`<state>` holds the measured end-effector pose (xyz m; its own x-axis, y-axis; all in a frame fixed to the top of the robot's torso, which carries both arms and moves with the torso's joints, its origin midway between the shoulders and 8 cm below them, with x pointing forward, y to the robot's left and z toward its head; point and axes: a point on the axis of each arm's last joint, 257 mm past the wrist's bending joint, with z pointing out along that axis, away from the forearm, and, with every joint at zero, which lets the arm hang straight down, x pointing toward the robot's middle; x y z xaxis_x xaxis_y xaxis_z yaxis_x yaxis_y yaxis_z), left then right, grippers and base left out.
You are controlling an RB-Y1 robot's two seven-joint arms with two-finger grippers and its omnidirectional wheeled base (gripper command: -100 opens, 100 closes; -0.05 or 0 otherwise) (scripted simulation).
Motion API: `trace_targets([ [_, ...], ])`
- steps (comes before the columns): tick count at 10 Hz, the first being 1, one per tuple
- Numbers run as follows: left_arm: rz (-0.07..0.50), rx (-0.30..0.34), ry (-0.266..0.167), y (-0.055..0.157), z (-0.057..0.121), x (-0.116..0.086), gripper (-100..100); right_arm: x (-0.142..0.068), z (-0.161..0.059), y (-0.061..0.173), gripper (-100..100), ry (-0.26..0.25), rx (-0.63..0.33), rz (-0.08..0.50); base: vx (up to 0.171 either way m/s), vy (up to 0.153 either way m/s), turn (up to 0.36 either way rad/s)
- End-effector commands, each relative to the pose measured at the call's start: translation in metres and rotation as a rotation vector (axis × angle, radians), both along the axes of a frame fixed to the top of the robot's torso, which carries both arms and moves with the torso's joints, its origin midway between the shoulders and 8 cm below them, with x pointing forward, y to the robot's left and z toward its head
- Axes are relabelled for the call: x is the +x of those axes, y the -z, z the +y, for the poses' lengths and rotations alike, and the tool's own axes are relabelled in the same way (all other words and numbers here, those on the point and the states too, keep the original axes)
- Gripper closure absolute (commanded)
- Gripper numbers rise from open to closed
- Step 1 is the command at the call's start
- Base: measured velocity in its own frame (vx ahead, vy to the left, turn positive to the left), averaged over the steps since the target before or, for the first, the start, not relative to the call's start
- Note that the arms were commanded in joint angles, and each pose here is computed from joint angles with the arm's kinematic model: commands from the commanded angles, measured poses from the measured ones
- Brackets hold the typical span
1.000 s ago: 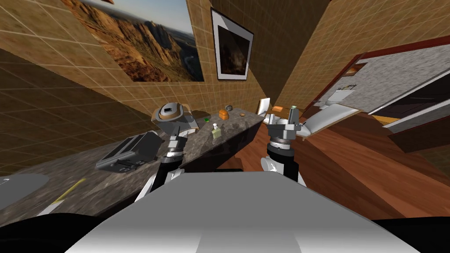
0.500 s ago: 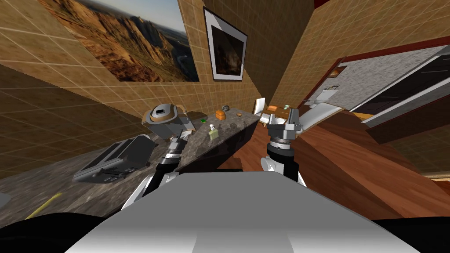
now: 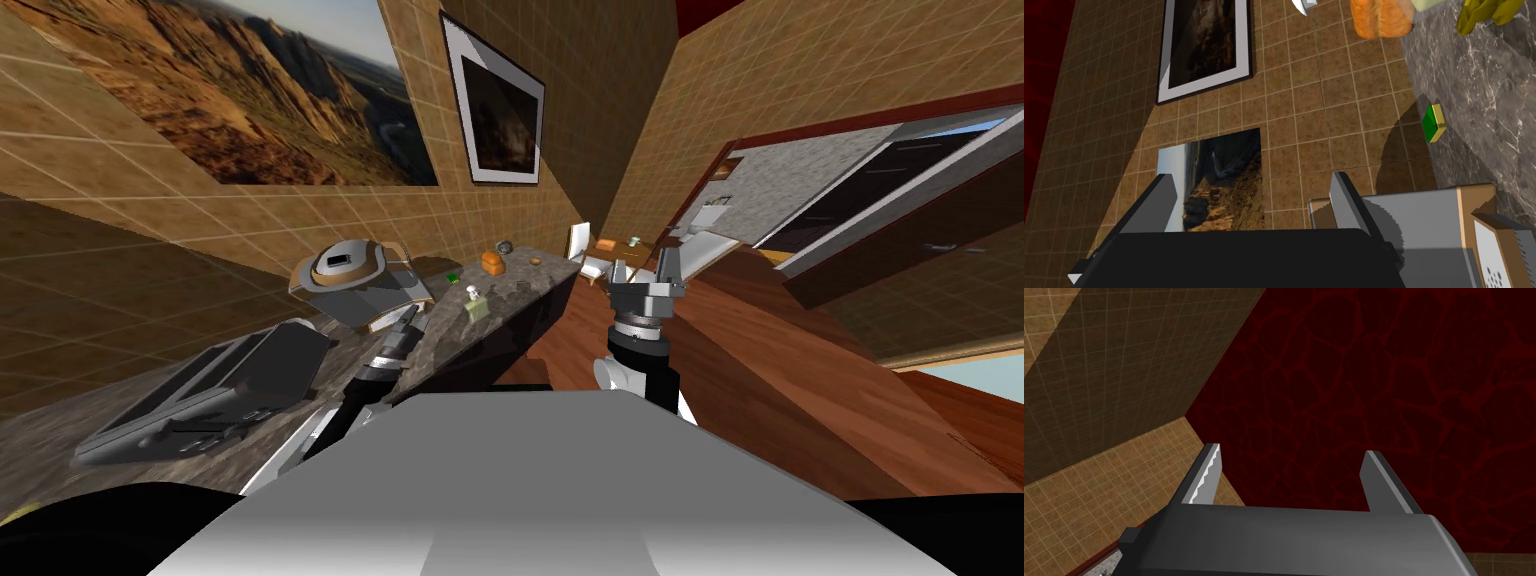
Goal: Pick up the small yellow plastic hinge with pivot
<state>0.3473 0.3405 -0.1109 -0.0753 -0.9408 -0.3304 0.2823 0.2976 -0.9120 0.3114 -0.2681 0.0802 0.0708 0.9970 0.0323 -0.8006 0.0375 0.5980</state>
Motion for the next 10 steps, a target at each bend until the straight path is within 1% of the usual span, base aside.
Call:
trace_targets([
  [1, 0.038, 0.002, 0.024, 0.006, 0.005, -0.001, -100, 0.000, 0.000, 0.000, 0, 0.000, 0.000, 0.000, 0.014, -0.014, -0.097],
  [2, 0.041, 0.001, 0.029, 0.006, 0.004, -0.001, -100, 0.000, 0.000, 0.000, 0, 0.000, 0.000, 0.000, 0.007, -0.004, 0.011],
  [3, 0.103, 0.015, 0.032, 0.024, 0.015, -0.005, -100, 0.000, 0.000, 0.000, 0, 0.000, 0.000, 0.000, 0.010, -0.014, -0.222],
  [4, 0.112, 0.011, 0.050, 0.023, 0.014, -0.004, -100, 0.000, 0.000, 0.000, 0, 0.000, 0.000, 0.000, 0.012, -0.009, -0.109],
  [5, 0.173, 0.029, 0.046, 0.041, 0.026, -0.011, -100, 0.000, 0.000, 0.000, 0, 0.000, 0.000, 0.000, 0.017, -0.018, -0.195],
  [6, 0.186, 0.025, 0.067, 0.041, 0.025, -0.009, -100, 0.000, 0.000, 0.000, 0, 0.000, 0.000, 0.000, 0.014, -0.011, -0.111],
  [7, 0.187, 0.019, 0.068, 0.041, 0.025, -0.009, -100, 0.000, 0.000, 0.000, 0, 0.000, 0.000, 0.000, 0.007, -0.003, 0.022],
  [8, 0.253, 0.035, 0.067, 0.058, 0.038, -0.017, -100, 0.000, 0.000, 0.000, 0, 0.000, 0.000, 0.000, 0.015, -0.013, -0.184],
  [9, 0.263, 0.032, 0.082, 0.058, 0.037, -0.016, -100, 0.000, 0.000, 0.000, 0, 0.000, 0.000, 0.000, 0.012, -0.009, -0.142],
  [10, 0.264, 0.026, 0.084, 0.057, 0.037, -0.016, -100, 0.000, 0.000, 0.000, 0, 0.000, 0.000, 0.000, 0.000, 0.000, 0.000],
])
